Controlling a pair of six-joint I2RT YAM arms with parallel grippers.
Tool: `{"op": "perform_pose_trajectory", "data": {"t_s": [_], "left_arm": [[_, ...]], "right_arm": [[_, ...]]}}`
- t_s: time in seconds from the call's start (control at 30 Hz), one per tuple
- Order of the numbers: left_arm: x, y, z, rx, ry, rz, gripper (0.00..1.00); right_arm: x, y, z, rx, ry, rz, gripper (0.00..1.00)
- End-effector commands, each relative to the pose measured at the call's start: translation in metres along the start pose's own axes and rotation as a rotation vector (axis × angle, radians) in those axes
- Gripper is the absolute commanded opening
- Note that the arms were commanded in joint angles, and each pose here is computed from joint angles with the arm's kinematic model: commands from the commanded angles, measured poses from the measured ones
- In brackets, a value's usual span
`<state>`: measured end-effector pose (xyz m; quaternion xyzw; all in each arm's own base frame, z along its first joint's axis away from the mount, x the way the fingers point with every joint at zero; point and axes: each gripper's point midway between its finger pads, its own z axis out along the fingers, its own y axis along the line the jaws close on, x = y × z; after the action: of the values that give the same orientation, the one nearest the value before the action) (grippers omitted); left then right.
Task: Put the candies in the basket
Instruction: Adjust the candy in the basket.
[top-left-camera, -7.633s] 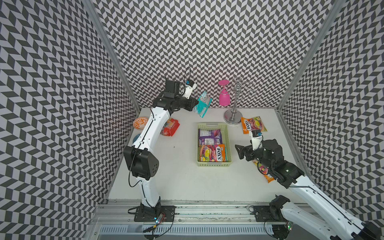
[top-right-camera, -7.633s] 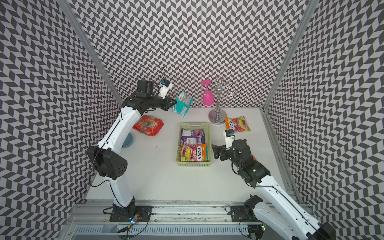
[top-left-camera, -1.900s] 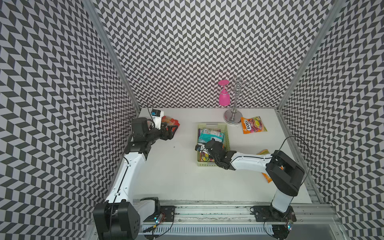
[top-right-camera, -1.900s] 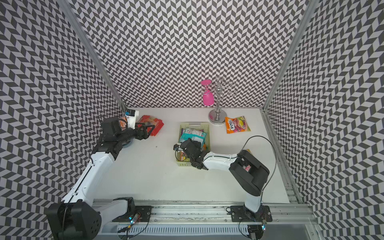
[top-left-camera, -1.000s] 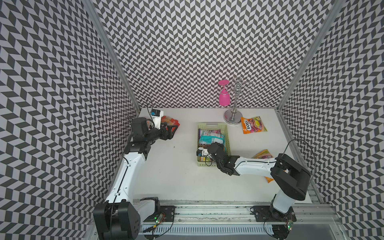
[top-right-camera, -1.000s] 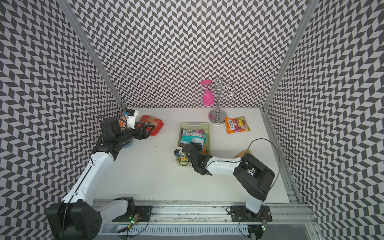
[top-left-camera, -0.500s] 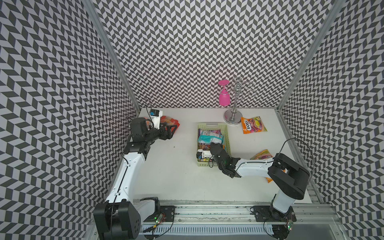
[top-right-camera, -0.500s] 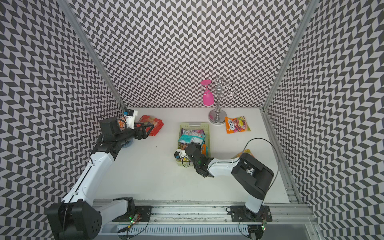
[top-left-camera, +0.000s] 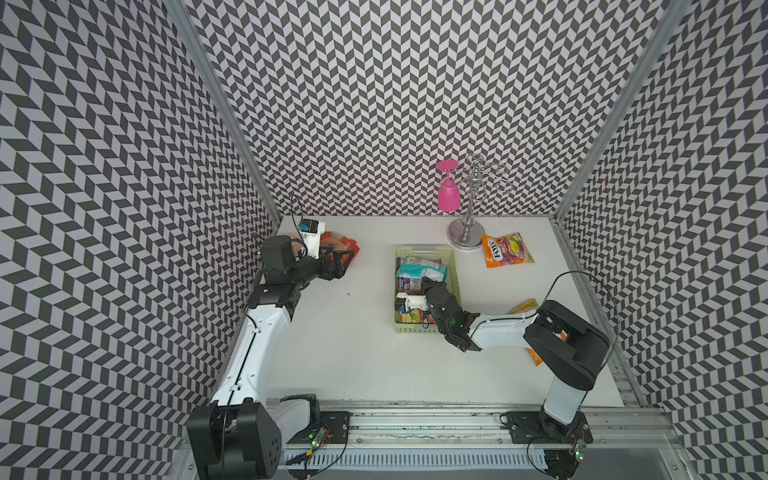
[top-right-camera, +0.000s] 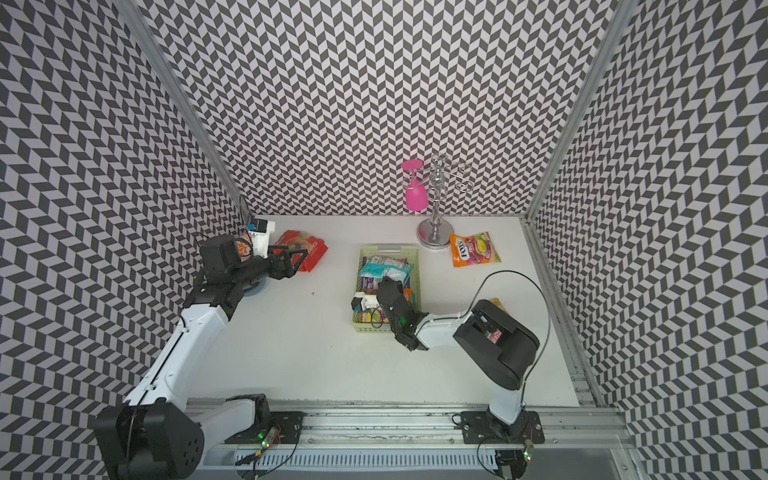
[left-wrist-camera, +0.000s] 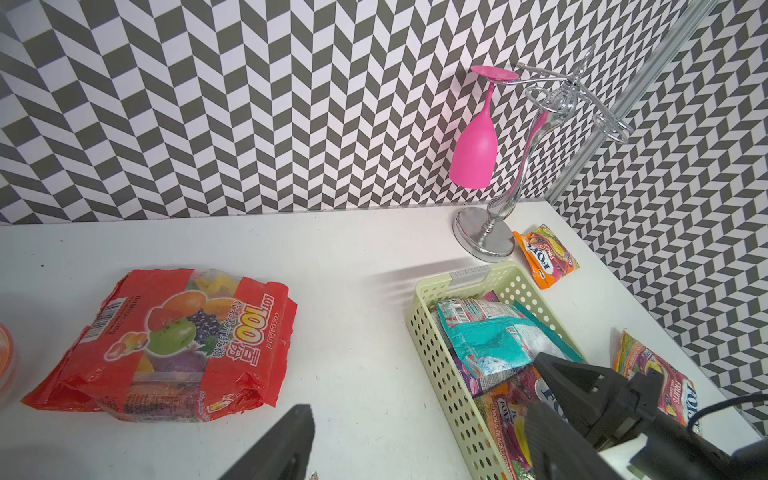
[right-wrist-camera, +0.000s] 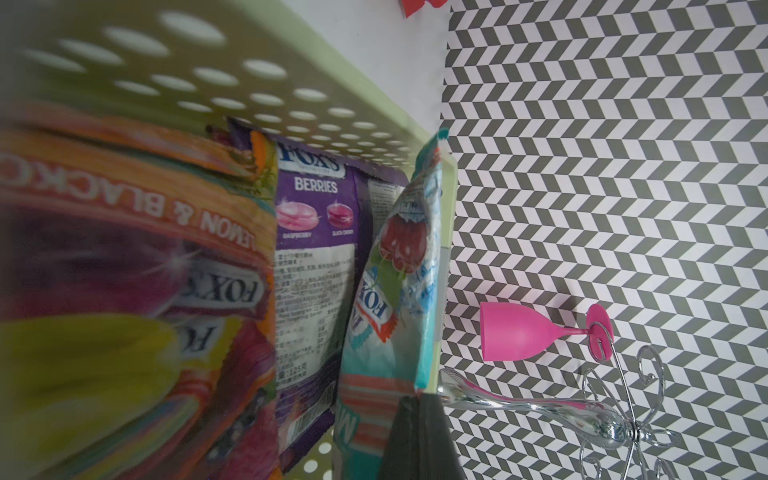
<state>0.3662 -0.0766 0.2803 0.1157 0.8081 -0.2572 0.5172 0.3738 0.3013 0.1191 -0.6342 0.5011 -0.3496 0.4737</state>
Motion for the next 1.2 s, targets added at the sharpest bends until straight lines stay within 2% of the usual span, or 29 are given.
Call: {"op": "perform_pose_trajectory", "data": {"t_s": [0.0,0.17,0.37,0.57,0.73,0.77,0.8,0.87,0.93,1.0,1.1,1.17], "left_arm": [[-0.006,-0.002,-0.004,0.011,-0.025,0.014,0.84],[-0.006,-0.003,-0.004,0.009,-0.025,0.017,0.84],[-0.005,-0.001,-0.004,0.006,-0.026,0.011,0.84],[-0.006,0.000,-0.006,0.005,-0.030,0.008,0.84],[-0.006,-0.001,-0.006,0.009,-0.031,0.009,0.84],[-0.007,-0.001,-0.006,0.009,-0.032,0.010,0.84],[-0.006,-0.001,-0.006,0.009,-0.031,0.009,0.84],[-0.007,-0.001,-0.006,0.008,-0.032,0.012,0.84],[-0.006,0.000,-0.006,0.006,-0.030,0.009,0.84],[-0.007,0.000,-0.006,0.007,-0.032,0.011,0.84],[-0.005,0.000,-0.005,0.010,-0.029,0.009,0.84],[-0.006,-0.001,-0.005,0.011,-0.029,0.009,0.84]], "right_arm": [[-0.020,-0.023,-0.005,0.064,-0.074,0.053,0.00],[-0.036,-0.046,-0.031,0.115,-0.145,0.043,0.00],[-0.033,-0.075,-0.055,0.165,-0.200,0.072,0.00],[-0.022,-0.100,-0.039,0.052,-0.202,0.135,0.00],[-0.024,-0.104,-0.032,-0.048,-0.199,0.201,0.00],[-0.027,-0.102,-0.032,-0.094,-0.205,0.243,0.06],[-0.030,-0.102,-0.034,-0.130,-0.214,0.290,0.16],[-0.037,-0.099,-0.039,-0.209,-0.225,0.406,0.50],[-0.046,-0.097,-0.047,-0.264,-0.243,0.536,0.69],[-0.054,-0.088,-0.053,-0.317,-0.256,0.620,0.78],[-0.065,-0.066,-0.055,-0.360,-0.190,0.683,0.80],[-0.061,-0.053,-0.047,-0.354,-0.083,0.724,0.80]]}}
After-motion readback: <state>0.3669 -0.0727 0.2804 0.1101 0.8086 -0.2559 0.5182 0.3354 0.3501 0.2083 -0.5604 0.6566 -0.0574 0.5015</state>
